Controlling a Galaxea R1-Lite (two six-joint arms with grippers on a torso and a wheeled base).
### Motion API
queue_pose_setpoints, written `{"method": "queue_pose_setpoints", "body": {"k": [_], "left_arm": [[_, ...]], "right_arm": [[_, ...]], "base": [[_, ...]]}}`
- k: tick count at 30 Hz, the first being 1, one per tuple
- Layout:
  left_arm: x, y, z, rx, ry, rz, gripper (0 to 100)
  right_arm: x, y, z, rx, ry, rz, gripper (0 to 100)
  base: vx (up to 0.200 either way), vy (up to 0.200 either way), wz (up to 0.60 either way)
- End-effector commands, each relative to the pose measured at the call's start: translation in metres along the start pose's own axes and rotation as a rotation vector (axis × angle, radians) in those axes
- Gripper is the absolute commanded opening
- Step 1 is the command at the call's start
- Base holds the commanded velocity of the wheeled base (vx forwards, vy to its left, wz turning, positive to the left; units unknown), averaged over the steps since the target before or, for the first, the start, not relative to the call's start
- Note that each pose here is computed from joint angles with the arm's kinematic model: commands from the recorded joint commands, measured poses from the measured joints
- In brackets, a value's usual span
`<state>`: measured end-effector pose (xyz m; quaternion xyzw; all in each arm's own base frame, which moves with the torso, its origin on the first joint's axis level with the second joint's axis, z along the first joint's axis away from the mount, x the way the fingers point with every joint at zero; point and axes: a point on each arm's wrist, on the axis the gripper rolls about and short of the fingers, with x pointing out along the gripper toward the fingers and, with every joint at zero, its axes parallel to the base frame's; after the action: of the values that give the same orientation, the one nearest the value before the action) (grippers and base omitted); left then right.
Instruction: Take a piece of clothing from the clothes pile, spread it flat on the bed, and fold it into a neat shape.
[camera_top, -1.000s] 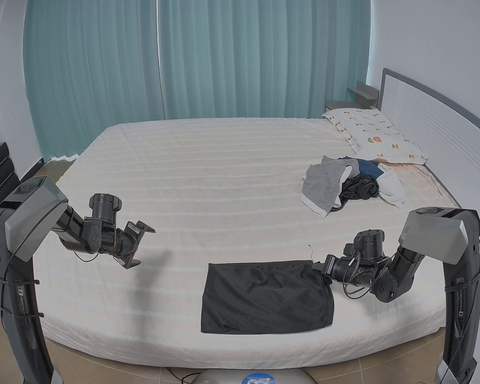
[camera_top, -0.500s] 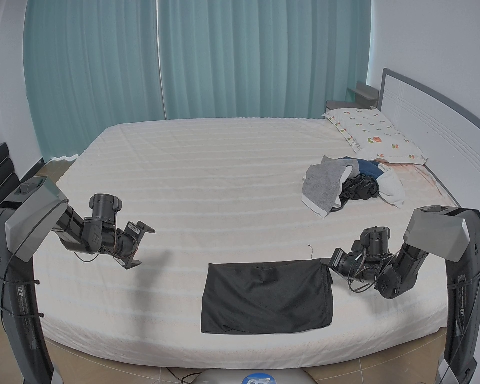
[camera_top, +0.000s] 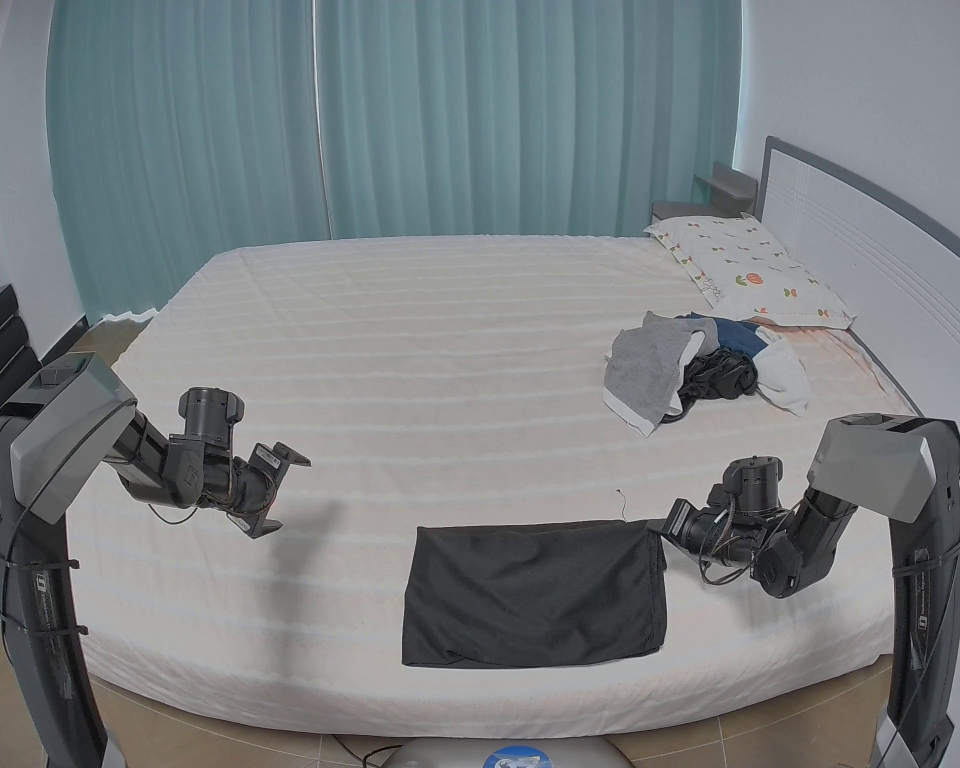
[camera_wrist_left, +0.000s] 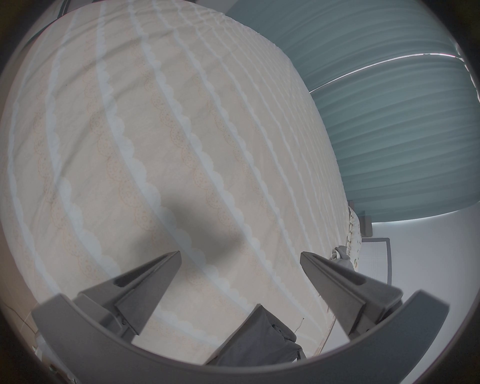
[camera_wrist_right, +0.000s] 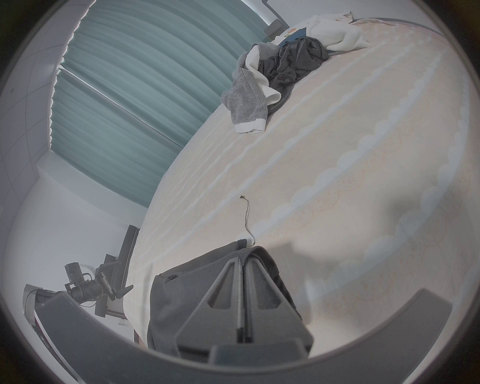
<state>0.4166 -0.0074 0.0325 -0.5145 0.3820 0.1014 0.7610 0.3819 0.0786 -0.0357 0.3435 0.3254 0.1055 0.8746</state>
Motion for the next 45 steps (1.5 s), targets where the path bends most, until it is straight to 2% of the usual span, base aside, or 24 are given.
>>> {"method": "queue_pose_setpoints", "body": {"k": [1, 21, 22, 26, 30, 34, 35, 41, 43, 45], "left_arm": [[0.000, 0.001, 0.000, -0.001, 0.001, 0.002, 100], [0.001, 0.001, 0.000, -0.002, 0.001, 0.002, 100], [0.001, 0.001, 0.000, -0.001, 0.001, 0.002, 100], [0.001, 0.001, 0.000, -0.001, 0.001, 0.002, 100], [0.001, 0.001, 0.000, -0.001, 0.001, 0.002, 100], [0.001, 0.000, 0.000, 0.001, 0.001, 0.000, 100], [0.001, 0.000, 0.000, 0.001, 0.002, 0.002, 100], [0.001, 0.001, 0.000, 0.000, 0.003, 0.003, 100], [0.001, 0.001, 0.000, 0.000, 0.003, 0.003, 100], [0.001, 0.001, 0.000, 0.000, 0.003, 0.003, 100]], "right_arm": [[0.000, -0.003, 0.001, 0.003, 0.000, -0.006, 0], [0.002, -0.009, 0.002, 0.004, 0.011, -0.031, 0], [0.002, -0.009, 0.002, 0.004, 0.011, -0.031, 100], [-0.003, -0.006, 0.002, -0.007, 0.004, -0.025, 100], [-0.031, 0.008, 0.011, -0.054, -0.012, 0.000, 100], [-0.052, 0.016, 0.002, -0.091, 0.026, 0.018, 100], [-0.067, 0.020, -0.012, -0.119, 0.080, 0.038, 100], [-0.085, 0.019, -0.049, -0.149, 0.174, 0.062, 100], [-0.086, 0.019, -0.052, -0.150, 0.182, 0.061, 100], [-0.087, 0.012, -0.071, -0.155, 0.228, 0.054, 100]], "base": [[0.000, 0.000, 0.00], [0.000, 0.000, 0.00], [0.000, 0.000, 0.00], [0.000, 0.000, 0.00], [0.000, 0.000, 0.00], [0.000, 0.000, 0.00], [0.000, 0.000, 0.00], [0.000, 0.000, 0.00], [0.000, 0.000, 0.00], [0.000, 0.000, 0.00]]}}
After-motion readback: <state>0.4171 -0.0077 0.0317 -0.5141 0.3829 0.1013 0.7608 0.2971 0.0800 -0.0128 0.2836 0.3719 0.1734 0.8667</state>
